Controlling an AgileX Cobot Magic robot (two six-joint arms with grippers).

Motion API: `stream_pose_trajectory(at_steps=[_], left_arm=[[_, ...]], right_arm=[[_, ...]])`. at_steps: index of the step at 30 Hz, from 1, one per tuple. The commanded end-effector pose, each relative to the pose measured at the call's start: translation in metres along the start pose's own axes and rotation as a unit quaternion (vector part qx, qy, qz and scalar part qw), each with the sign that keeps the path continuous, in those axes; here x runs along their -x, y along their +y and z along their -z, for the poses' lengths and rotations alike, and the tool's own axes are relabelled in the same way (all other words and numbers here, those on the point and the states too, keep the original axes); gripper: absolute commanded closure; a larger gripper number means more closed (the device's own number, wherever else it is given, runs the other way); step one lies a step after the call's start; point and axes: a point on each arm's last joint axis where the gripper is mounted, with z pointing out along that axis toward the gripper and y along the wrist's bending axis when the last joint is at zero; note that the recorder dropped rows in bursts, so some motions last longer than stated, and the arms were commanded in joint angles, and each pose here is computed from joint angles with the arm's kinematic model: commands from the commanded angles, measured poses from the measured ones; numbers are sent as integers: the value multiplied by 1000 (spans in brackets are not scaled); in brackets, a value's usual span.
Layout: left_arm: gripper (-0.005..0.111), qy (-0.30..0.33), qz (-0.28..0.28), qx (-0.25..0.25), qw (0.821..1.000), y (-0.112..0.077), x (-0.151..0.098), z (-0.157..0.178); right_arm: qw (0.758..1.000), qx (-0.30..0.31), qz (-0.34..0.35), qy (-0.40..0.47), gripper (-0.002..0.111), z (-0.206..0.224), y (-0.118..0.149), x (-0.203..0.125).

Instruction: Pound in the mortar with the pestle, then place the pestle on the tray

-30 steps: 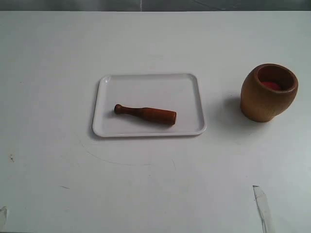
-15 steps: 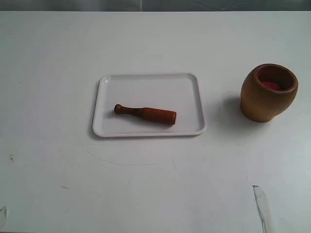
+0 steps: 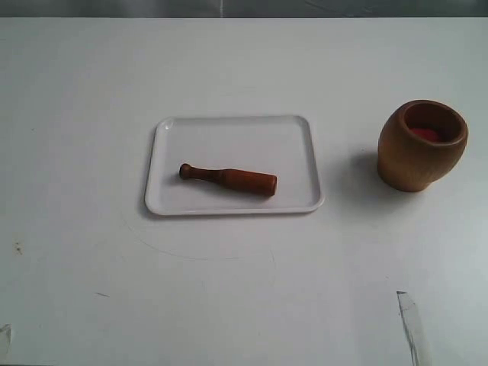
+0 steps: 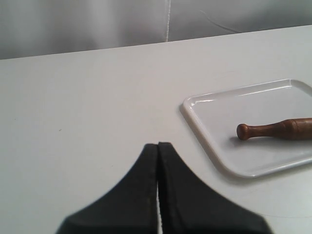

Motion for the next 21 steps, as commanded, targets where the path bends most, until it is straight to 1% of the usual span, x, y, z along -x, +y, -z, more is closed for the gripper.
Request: stream_pose_trajectory(at_steps=[1, 3, 6, 7, 12, 17, 21], left_arm=[[107, -4, 6, -4, 1000, -1, 0, 0], [107, -4, 6, -4, 1000, -1, 0, 0], [107, -4, 6, -4, 1000, -1, 0, 0], [107, -4, 6, -4, 1000, -1, 0, 0], [107, -4, 6, -4, 1000, -1, 0, 0], [107, -4, 6, -4, 1000, -1, 0, 0], [107, -4, 6, -4, 1000, -1, 0, 0]], right_arm=[[998, -6, -58, -12, 108, 0, -1, 1], [998, -5, -68, -13, 108, 1, -1, 2], [999, -6, -46, -1, 108, 0, -1, -1], [998, -6, -65, 0, 108, 0, -1, -1], [997, -12, -71, -1, 108, 0, -2, -1], [991, -12, -130, -2, 108, 0, -2, -1], [992, -13, -126, -2, 108, 0, -2, -1]])
